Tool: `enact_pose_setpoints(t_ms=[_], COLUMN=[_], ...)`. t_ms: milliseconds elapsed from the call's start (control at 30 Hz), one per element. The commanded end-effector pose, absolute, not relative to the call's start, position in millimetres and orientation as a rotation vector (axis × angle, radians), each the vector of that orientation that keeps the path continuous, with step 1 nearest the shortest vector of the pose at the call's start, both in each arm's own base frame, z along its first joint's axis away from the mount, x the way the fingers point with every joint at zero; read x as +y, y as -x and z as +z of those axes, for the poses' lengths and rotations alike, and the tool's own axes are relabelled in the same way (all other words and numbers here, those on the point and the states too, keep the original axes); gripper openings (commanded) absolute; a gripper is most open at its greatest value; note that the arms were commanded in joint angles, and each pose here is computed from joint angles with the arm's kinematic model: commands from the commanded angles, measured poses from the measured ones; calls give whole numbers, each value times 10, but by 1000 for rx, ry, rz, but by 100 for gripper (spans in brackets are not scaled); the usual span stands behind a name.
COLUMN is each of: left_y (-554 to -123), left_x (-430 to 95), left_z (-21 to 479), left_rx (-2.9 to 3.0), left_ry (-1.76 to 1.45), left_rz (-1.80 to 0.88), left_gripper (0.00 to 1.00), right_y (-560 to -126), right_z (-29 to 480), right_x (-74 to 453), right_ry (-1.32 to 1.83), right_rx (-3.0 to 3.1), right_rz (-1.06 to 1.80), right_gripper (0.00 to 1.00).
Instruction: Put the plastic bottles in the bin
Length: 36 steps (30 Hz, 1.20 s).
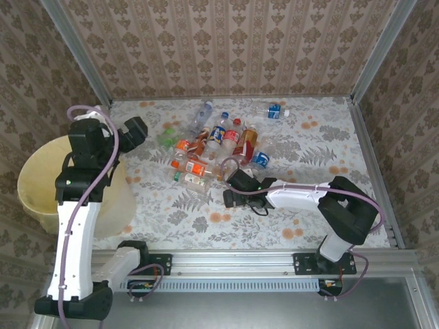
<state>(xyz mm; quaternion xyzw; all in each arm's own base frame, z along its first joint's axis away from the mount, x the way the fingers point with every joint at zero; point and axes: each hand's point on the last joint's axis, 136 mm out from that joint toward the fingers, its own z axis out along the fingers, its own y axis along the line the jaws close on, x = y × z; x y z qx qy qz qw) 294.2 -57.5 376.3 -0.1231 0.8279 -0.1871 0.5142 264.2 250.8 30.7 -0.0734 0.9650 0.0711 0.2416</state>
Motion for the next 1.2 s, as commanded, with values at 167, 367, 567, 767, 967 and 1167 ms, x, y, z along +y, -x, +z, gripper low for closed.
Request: enact_pose_setpoints(t_ms=[167,367,567,767,967,1167], left_y=[-3100,-3140,-3183,-3132,-3021,-2818], left_x=[-858,-1184,-1679,-2011,-2387,-2717], left_z=[3856,3762,3565,3257,3007,2917], left_rx=[1985,2034,2088,2142,2113,2092], left_ry=[209,142,8,-66,-128,-266], left_rz=[-462,-566,-694,-788,-1010,-1166], left_gripper=[100,100,100,100,100,100], right_y=[-2664,-2647,-2673,-2805,-3021,-3153], right_z=[400,670,1003,1353,1732,2053], right_x=[2387,2365,2430,2465,2523,2684], right_ry=[149,149,188,213,164,215], right_rx=[2581,2453,2354,2241,2095,1966], right_rz=[163,309,512,601,739,835], right_gripper=[82,73,66,63,63,63])
